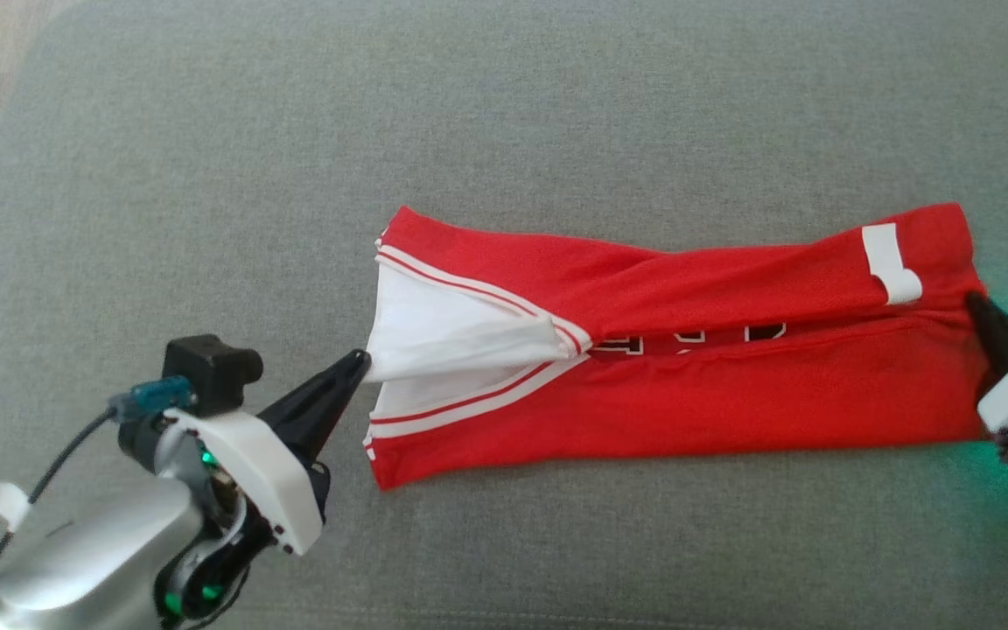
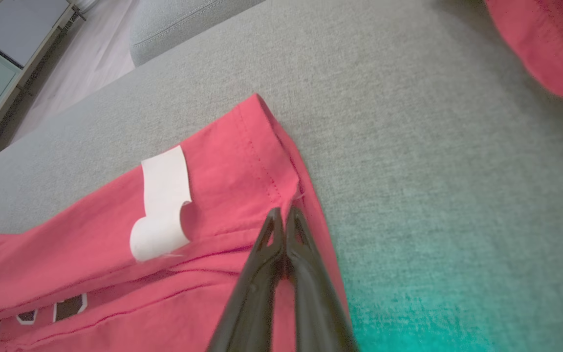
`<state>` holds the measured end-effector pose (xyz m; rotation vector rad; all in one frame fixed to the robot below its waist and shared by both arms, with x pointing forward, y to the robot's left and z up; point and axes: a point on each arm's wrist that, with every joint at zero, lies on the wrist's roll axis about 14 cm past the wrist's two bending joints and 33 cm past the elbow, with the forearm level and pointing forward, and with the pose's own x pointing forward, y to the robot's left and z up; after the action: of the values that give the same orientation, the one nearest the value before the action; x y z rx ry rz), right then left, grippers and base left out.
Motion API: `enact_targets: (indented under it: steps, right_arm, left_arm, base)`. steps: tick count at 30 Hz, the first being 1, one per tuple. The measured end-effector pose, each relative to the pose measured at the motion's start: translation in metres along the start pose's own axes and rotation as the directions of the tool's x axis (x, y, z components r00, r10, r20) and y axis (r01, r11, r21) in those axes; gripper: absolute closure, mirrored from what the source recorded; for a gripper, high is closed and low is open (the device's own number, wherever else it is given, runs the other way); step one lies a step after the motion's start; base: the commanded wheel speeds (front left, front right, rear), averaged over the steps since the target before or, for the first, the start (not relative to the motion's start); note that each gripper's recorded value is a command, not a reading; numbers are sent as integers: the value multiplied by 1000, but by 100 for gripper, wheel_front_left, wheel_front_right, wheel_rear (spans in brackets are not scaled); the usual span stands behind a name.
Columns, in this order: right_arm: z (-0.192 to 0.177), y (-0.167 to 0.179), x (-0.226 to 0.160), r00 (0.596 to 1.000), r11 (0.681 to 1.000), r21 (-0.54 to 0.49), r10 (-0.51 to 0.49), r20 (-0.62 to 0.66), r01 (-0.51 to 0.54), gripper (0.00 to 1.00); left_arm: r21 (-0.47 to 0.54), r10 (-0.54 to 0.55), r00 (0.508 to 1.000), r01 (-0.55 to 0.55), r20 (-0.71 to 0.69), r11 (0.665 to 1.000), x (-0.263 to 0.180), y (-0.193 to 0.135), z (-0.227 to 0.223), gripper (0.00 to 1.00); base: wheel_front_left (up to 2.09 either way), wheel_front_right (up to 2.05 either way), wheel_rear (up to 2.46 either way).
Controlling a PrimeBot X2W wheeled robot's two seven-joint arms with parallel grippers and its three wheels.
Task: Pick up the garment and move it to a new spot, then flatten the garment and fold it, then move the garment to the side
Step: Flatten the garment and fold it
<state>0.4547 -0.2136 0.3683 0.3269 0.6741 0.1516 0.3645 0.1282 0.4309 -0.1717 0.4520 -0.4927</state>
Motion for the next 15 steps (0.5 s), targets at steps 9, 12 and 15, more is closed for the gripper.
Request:
enact_targets:
  steps: [9,12,15]
  right_arm:
    - [-2,6,-19,997,1000,22,10,70,-11,0]
    - [-4,14,-29,994,999,24,23,111,-26,0]
    - [-9,20,-40,989,999,23,26,148,-29,0]
  left_arm:
    - [-5,83,995,-82,52,997,-4,1,-3,0]
    - [-20,152,984,-151,92,988,-10,4,-1,0]
    - [-38,231,959,-227,168,973,-15,6,12,0]
  base:
    - [0,0,0]
    - [0,0,0]
    - [0,0,0]
